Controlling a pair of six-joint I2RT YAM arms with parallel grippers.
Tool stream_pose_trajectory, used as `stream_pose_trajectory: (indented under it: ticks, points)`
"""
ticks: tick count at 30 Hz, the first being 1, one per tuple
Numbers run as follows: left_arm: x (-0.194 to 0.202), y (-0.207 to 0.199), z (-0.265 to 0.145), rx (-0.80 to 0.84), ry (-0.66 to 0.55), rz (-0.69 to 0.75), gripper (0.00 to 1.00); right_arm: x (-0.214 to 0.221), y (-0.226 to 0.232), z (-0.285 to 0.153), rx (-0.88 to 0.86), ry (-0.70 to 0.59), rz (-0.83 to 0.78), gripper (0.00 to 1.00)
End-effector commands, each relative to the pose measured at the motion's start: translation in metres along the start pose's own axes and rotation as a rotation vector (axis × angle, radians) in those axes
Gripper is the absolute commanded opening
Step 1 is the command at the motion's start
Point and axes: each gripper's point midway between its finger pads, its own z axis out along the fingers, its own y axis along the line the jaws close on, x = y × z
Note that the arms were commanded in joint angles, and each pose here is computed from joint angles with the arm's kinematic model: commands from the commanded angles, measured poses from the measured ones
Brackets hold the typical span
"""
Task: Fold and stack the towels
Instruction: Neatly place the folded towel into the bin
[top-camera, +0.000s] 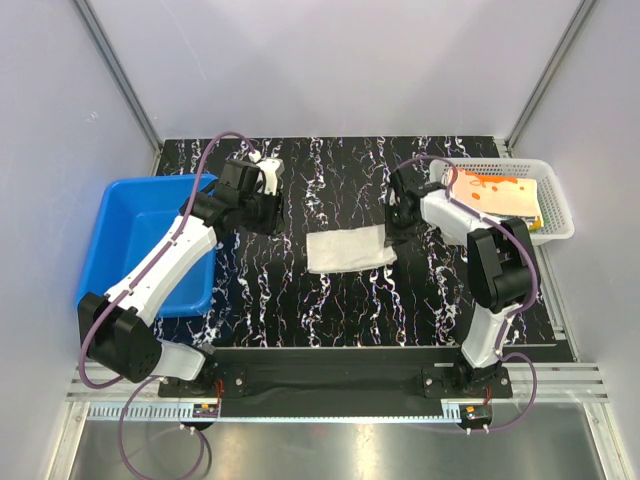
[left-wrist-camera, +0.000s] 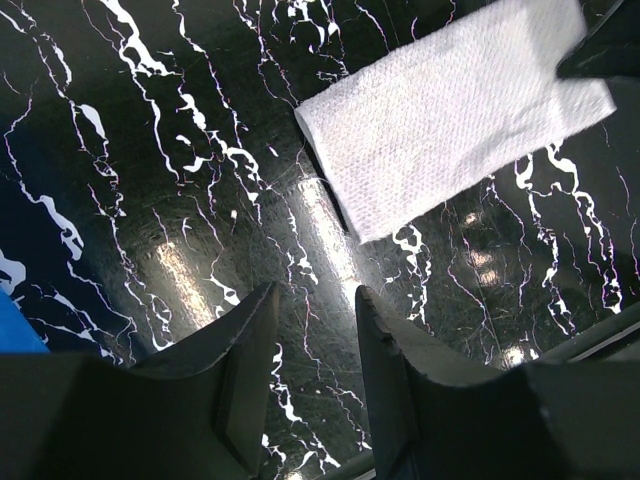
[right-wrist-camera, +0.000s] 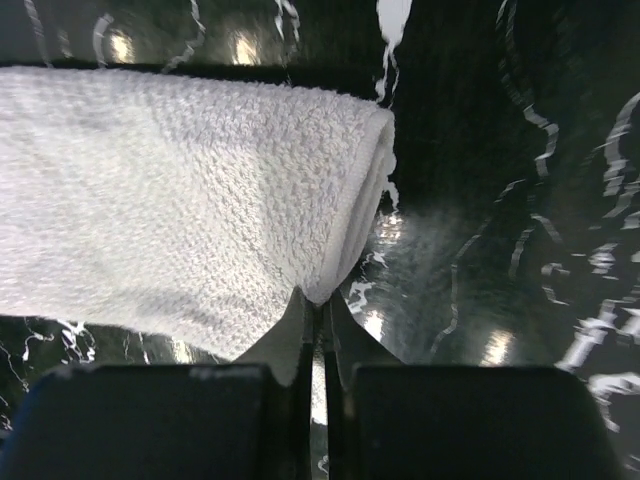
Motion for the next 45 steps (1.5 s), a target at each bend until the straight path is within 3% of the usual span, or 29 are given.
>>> stream_pose_trajectory:
  ticks: [1, 8, 18, 26, 32, 45]
  points:
    - [-0.010, 0.000, -0.009, 0.002, -0.051, 0.023, 0.41, -0.027, -0.003, -0.036, 0.070, -0.045, -0.108, 0.00]
    - [-0.010, -0.001, -0.008, 0.008, -0.041, 0.025, 0.41, -0.074, -0.025, -0.068, 0.108, -0.093, -0.126, 0.00]
    - [-0.011, -0.020, -0.008, 0.116, -0.064, 0.028, 0.41, -0.136, -0.105, -0.134, 0.218, -0.224, -0.075, 0.00]
    - [-0.010, -0.024, -0.004, 0.145, -0.047, 0.027, 0.41, -0.153, -0.174, -0.174, 0.276, -0.305, 0.012, 0.00]
    - [-0.008, -0.025, 0.008, 0.154, -0.012, 0.019, 0.41, -0.163, -0.190, -0.195, 0.251, -0.354, 0.023, 0.00]
    - [-0.005, -0.026, 0.013, 0.168, -0.003, 0.015, 0.41, -0.182, -0.280, -0.208, 0.278, -0.456, 0.149, 0.00]
